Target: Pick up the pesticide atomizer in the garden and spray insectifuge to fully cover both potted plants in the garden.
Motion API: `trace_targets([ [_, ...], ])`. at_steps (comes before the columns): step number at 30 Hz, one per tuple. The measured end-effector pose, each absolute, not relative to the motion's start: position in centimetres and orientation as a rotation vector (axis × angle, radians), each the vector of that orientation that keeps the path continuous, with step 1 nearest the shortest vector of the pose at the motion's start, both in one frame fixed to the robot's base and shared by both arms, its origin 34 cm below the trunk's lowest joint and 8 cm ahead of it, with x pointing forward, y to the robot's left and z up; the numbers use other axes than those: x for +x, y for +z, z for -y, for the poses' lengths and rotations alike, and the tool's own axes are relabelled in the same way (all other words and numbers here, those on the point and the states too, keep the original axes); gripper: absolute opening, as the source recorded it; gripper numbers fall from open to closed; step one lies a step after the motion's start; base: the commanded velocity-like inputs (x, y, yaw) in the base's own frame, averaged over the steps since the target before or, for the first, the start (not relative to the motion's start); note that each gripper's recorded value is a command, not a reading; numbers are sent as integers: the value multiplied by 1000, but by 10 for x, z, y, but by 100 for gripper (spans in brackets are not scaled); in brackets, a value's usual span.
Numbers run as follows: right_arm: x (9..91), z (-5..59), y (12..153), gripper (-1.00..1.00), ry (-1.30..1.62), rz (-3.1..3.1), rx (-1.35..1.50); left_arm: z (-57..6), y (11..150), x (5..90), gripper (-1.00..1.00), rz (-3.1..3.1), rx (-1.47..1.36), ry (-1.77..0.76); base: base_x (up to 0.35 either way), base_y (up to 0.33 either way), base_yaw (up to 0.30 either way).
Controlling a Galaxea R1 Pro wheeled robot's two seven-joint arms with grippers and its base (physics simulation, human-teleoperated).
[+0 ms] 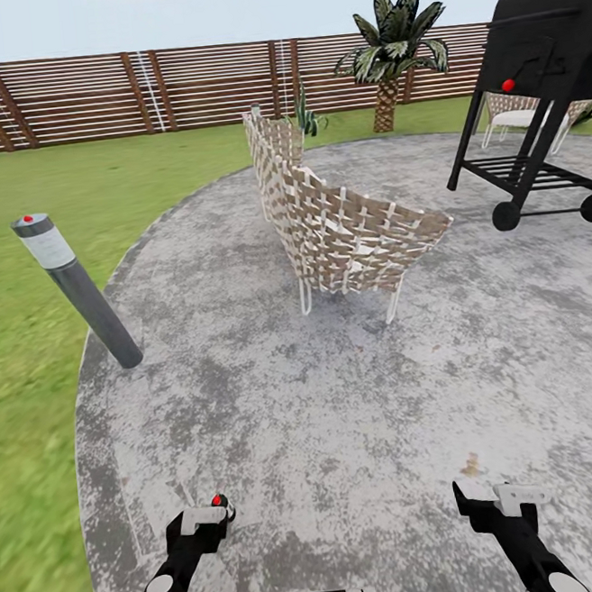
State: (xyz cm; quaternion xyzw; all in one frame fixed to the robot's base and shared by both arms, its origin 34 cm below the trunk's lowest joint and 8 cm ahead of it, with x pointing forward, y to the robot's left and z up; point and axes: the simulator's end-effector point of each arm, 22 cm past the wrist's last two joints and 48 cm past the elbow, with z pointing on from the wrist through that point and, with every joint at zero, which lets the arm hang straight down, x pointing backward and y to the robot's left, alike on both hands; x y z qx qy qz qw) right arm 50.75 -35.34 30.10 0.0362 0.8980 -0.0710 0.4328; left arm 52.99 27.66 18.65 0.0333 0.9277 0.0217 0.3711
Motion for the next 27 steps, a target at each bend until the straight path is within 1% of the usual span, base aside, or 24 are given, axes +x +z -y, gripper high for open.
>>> trace_targets([
  [27,481,354,251,100,-188,-2353,85,-276,134,489,100,-2497,90,51,1,0,1],
])
